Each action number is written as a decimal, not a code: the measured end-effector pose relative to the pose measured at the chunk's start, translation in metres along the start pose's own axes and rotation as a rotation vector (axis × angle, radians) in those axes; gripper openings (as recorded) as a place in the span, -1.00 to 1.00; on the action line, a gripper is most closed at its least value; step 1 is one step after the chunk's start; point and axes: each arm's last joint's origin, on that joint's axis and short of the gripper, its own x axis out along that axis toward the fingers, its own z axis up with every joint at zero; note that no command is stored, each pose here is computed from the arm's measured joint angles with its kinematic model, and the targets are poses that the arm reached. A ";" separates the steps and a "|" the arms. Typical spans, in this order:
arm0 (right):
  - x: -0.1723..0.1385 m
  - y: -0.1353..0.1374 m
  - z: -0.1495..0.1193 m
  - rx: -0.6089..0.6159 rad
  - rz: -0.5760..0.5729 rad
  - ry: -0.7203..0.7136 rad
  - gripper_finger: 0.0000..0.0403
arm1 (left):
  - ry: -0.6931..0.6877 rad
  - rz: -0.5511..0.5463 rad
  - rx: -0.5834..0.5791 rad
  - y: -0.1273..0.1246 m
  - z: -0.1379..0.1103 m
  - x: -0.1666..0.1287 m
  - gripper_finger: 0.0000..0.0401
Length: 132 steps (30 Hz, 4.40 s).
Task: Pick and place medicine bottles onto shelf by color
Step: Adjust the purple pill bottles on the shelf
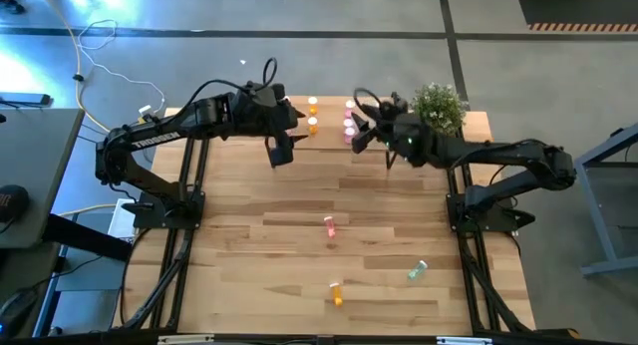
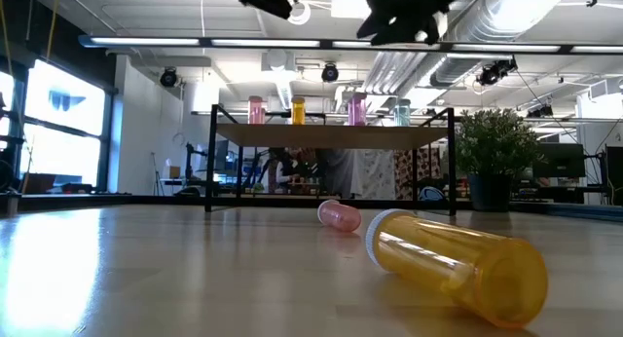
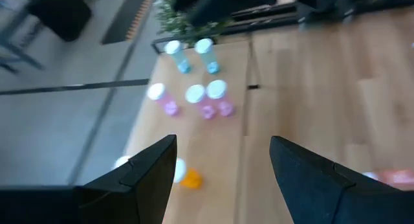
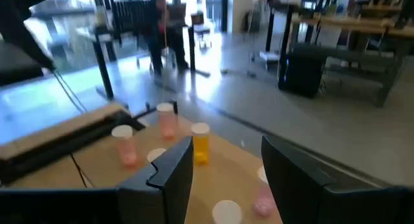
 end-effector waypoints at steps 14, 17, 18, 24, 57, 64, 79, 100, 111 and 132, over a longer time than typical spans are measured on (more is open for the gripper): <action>-0.007 -0.037 0.080 -0.028 0.137 0.181 -0.14 | 0.006 -0.158 -0.189 -0.001 -0.031 0.024 0.18; -0.002 -0.044 0.086 0.036 0.224 0.195 -0.14 | 0.032 -0.168 -0.219 -0.005 -0.036 0.027 0.18; 0.000 -0.046 0.087 0.059 0.252 0.200 -0.14 | 0.034 -0.169 -0.219 -0.005 -0.036 0.028 0.18; 0.023 -0.050 0.089 0.107 0.329 0.275 -0.14 | -0.024 -0.150 -0.236 -0.004 -0.032 0.029 0.18; 0.073 -0.030 0.079 0.398 0.397 0.610 -0.14 | 0.011 -0.116 -0.196 -0.003 -0.035 0.029 0.18; 0.074 -0.037 0.084 0.357 0.397 0.593 -0.14 | 0.014 -0.118 -0.190 -0.003 -0.035 0.029 0.18; 0.072 -0.036 0.063 0.315 0.316 0.821 -0.14 | 0.014 -0.117 -0.190 -0.003 -0.035 0.029 0.18; 0.103 -0.029 0.031 0.271 0.290 0.926 -0.14 | 0.010 -0.117 -0.200 -0.003 -0.035 0.029 0.18; 0.101 -0.032 0.034 0.270 0.300 0.924 -0.14 | 0.010 -0.117 -0.200 -0.003 -0.035 0.029 0.18; 0.084 -0.025 0.041 0.250 0.369 0.996 -0.14 | 0.007 -0.116 -0.200 -0.003 -0.034 0.029 0.18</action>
